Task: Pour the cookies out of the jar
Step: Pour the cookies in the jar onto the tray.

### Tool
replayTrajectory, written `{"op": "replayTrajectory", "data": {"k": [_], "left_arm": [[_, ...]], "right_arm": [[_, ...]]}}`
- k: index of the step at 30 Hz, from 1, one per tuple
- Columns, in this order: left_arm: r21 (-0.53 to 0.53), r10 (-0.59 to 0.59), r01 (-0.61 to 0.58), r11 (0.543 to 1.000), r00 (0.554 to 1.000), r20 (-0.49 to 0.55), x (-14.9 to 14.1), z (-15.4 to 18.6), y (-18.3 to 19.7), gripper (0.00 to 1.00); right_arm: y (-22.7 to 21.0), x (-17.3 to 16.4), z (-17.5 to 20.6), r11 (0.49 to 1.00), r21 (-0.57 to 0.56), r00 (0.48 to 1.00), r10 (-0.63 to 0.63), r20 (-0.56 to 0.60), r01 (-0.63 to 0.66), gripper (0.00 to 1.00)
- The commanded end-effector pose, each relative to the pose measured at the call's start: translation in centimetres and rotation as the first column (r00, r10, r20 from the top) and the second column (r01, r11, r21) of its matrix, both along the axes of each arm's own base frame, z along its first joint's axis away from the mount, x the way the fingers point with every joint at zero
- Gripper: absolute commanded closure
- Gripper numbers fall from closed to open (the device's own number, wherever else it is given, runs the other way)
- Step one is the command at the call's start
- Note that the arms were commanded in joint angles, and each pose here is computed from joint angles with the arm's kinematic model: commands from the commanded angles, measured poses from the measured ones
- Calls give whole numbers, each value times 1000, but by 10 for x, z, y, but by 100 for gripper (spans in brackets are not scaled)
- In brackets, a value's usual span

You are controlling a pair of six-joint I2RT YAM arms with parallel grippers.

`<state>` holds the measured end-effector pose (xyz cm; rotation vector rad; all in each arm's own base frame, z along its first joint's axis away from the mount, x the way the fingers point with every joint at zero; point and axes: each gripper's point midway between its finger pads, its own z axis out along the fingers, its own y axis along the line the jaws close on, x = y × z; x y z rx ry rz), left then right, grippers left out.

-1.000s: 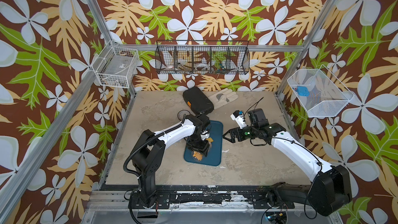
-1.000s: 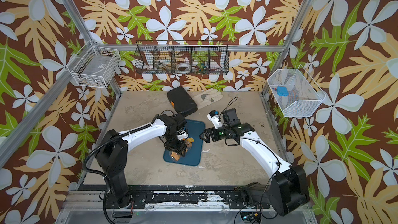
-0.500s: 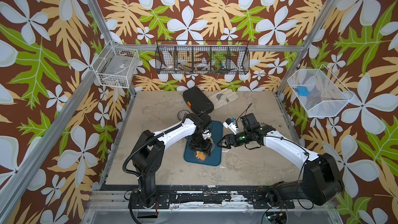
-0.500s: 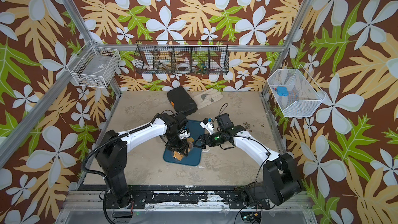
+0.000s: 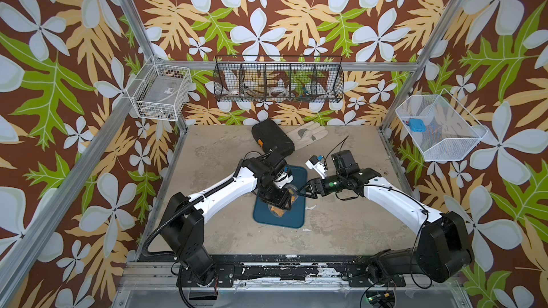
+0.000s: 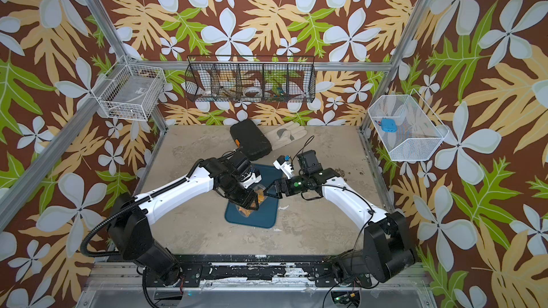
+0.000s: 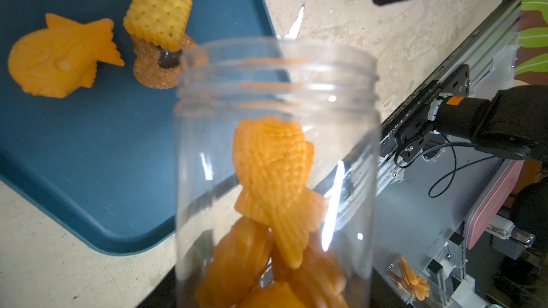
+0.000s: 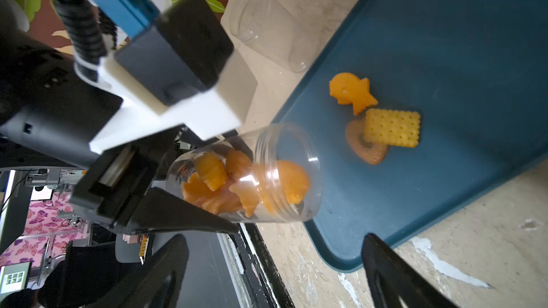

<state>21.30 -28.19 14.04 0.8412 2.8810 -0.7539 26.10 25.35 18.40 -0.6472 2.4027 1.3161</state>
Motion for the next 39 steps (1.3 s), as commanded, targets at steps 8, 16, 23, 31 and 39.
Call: {"op": "replayTrajectory", "data": {"k": [8,16,23,31,39], "left_arm": [[-105,-86,92,990,994,63,-2,15,-12,51],[-79,-123,127,989,991,46,-10,8,-5,51],[-83,-121,123,989,992,29,-13,6,-2,46],[-99,-54,57,993,998,41,-5,9,14,28],[-90,-46,51,995,997,54,-8,6,23,17]], "right_arm": [[21,3,14,989,99,994,107,12,-107,18],[40,-16,15,961,190,976,212,-39,-201,65],[43,-13,6,959,197,972,223,-80,-204,98],[46,-12,3,954,210,965,239,-109,-213,100],[47,-14,16,944,252,964,244,-109,-211,100]]}}
